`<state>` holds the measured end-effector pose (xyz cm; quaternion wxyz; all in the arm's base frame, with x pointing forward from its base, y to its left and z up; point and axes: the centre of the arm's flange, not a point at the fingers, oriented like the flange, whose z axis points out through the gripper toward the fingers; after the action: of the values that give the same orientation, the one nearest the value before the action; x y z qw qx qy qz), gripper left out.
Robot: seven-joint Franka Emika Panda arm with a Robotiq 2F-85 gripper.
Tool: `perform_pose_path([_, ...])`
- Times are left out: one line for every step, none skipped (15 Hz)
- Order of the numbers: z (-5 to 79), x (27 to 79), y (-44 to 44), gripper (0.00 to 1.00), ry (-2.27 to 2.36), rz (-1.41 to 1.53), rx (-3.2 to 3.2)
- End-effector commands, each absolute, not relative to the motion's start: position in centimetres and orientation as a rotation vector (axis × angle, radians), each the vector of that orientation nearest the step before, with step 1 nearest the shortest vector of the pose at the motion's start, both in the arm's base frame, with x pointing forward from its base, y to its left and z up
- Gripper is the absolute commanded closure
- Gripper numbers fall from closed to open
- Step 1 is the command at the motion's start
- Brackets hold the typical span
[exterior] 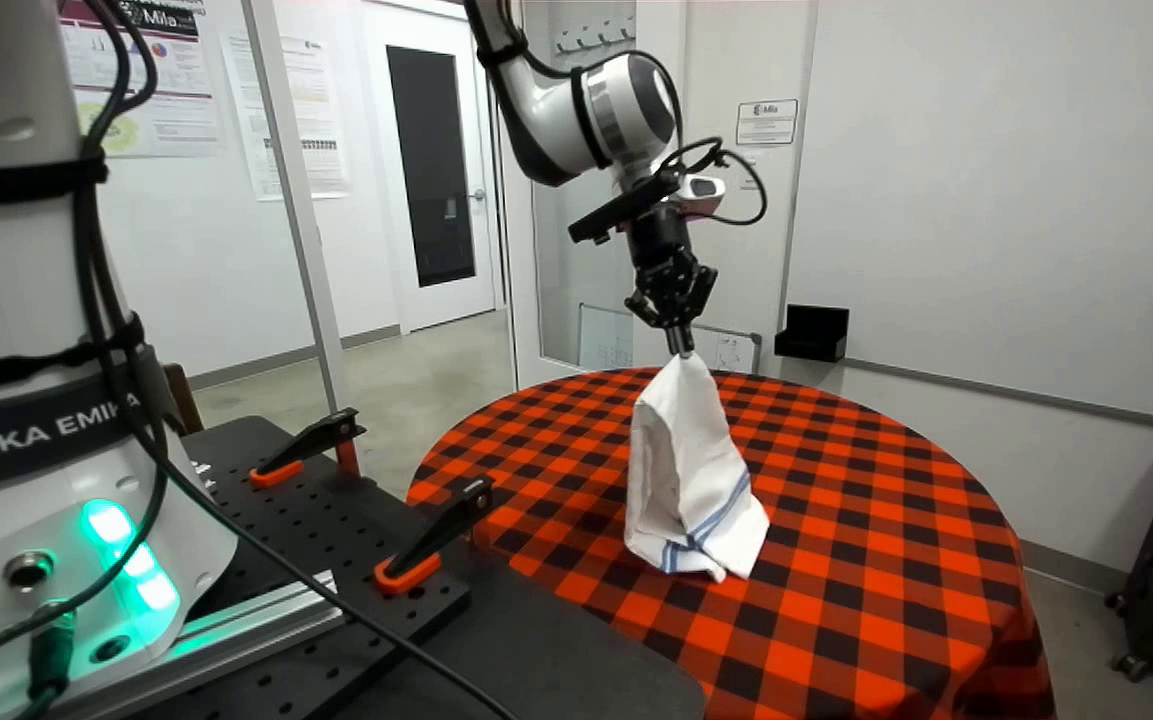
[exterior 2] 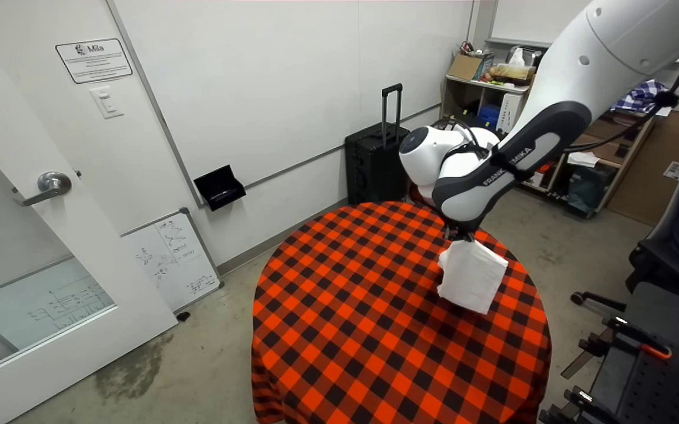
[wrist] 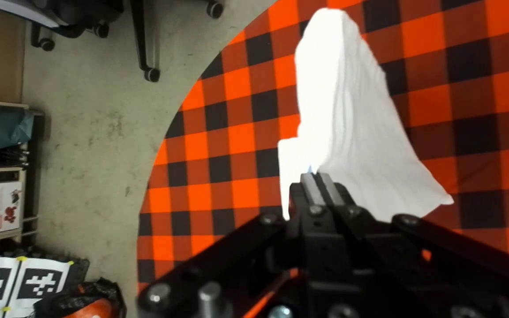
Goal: Fold the towel
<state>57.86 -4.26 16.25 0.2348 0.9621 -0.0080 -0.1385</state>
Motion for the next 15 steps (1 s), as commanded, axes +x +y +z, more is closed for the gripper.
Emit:
perform_pose_path([14.5,56.8,1.0,1.00,0.048,-0.509,2.686])
perform_pose_path([14.1,56.3,2.7,1.00,0.075,-0.534,2.698])
perform_pose_path([13.8,55.7,4.3,1.00,0.103,-0.561,2.709])
perform_pose_path([13.7,54.9,6.0,1.00,0.133,-0.589,2.721])
perform_pose_path([13.4,54.4,7.3,1.00,0.159,-0.613,2.728])
perform_pose_path([13.3,53.5,8.9,1.00,0.186,-0.641,2.738])
perform_pose_path([13.0,52.7,10.3,1.00,0.213,-0.672,2.749])
perform_pose_path([12.7,51.8,11.7,1.00,0.239,-0.700,2.757])
perform_pose_path([12.5,50.9,13.1,1.00,0.265,-0.731,2.763])
perform_pose_path([12.2,50.0,14.4,1.00,0.292,-0.754,2.770])
perform_pose_path([11.9,49.3,15.5,1.00,0.312,-0.772,2.774])
perform_pose_path([11.8,48.7,16.4,1.00,0.331,-0.791,2.779])
perform_pose_path([11.4,48.3,17.0,1.00,0.339,-0.808,2.781])
perform_pose_path([11.4,48.0,17.6,1.00,0.344,-0.821,2.788])
perform_pose_path([11.3,47.7,18.0,1.00,0.351,-0.826,2.790])
